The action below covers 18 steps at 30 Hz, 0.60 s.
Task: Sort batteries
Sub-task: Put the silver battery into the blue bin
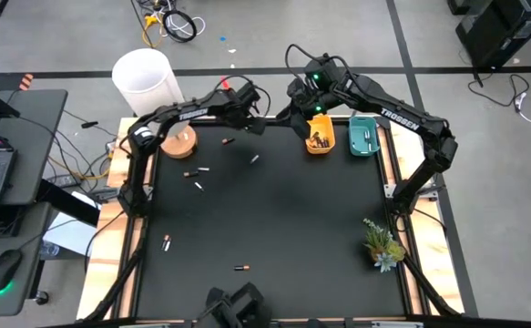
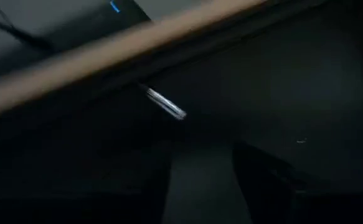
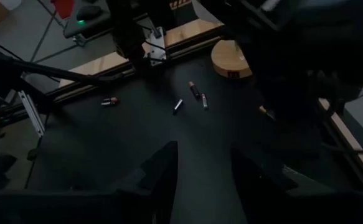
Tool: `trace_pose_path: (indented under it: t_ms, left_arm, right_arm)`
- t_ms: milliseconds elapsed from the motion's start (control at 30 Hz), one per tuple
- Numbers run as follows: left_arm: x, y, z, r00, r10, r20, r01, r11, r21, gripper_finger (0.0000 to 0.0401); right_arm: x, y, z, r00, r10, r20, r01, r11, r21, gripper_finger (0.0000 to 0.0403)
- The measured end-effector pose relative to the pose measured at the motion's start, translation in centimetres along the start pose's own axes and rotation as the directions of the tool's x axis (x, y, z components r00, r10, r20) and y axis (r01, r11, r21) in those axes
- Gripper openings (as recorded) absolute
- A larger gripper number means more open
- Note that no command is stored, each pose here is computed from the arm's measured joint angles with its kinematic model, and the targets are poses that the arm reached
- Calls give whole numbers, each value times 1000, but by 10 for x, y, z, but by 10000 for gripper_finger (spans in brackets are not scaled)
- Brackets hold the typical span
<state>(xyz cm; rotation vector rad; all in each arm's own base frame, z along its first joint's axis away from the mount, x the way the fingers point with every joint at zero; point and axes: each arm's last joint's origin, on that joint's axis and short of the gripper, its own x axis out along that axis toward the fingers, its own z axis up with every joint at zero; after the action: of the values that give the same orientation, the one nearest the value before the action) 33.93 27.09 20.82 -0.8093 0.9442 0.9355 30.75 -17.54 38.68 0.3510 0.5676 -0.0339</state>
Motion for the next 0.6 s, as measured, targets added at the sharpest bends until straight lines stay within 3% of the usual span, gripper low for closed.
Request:
trace_pose_path:
  t_ms: [200,600]
  left_arm:
    - [21,6,-1,997,17,-74,-26,992,-123,242]
    - [39,9,2,998,31,-52,-41,979,-199,228]
  right_arm:
    - [0,0,2,1000,0,20,0,1000,-3,155]
    - [-2,-4,7,998,-8,65,9,1000,-15,155]
